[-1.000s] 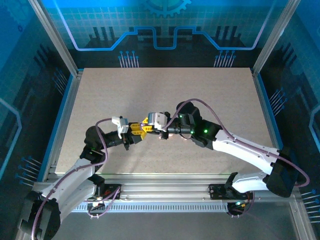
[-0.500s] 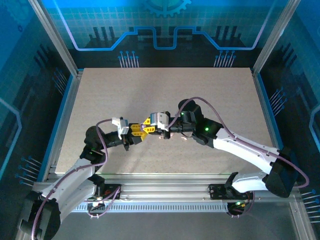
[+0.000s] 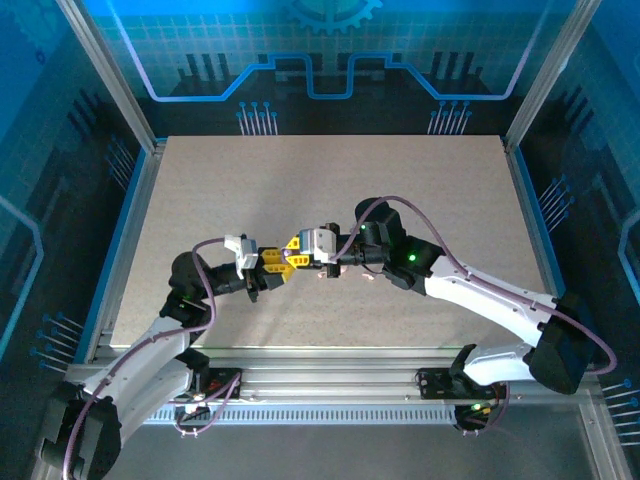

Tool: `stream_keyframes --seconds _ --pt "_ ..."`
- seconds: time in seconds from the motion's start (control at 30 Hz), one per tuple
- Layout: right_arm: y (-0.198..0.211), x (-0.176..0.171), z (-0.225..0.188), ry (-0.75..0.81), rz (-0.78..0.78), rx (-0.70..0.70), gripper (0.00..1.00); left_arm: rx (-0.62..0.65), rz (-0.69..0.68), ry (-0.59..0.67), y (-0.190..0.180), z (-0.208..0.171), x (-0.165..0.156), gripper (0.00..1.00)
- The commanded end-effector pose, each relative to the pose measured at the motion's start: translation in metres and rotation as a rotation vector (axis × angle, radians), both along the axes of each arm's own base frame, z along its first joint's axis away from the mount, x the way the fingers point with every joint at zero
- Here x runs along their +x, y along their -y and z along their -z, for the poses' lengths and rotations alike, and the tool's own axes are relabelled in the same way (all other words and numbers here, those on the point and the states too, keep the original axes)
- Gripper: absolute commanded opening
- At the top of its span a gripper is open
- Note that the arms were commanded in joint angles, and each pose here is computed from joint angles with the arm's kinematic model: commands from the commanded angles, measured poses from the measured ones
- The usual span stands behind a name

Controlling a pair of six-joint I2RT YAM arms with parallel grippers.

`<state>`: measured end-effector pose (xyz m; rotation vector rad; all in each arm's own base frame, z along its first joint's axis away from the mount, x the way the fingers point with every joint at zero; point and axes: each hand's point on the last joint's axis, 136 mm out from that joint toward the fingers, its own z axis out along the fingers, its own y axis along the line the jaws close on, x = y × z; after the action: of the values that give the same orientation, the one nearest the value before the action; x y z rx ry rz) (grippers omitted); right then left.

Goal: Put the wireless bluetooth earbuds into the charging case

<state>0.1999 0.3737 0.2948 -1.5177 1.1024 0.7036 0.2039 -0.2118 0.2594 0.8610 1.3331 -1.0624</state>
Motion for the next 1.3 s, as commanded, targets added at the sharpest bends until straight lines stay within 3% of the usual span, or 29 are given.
stream_keyframes --seconds 0.0,0.5,1.27 --pt "0.007 -0.012 0.039 -0.091 -0.044 -0.125 0.21 -0.048 -0.034 0.105 -0.003 -0.029 0.002 0.15" --pt "0.019 -0.013 0.042 -0.016 -0.061 -0.197 0.23 -0.046 -0.031 0.095 -0.003 -0.028 0.003 0.15" --pt "0.01 -0.027 0.04 0.268 -0.115 -0.295 0.22 -0.021 -0.034 0.086 -0.002 -0.024 0.004 0.15"
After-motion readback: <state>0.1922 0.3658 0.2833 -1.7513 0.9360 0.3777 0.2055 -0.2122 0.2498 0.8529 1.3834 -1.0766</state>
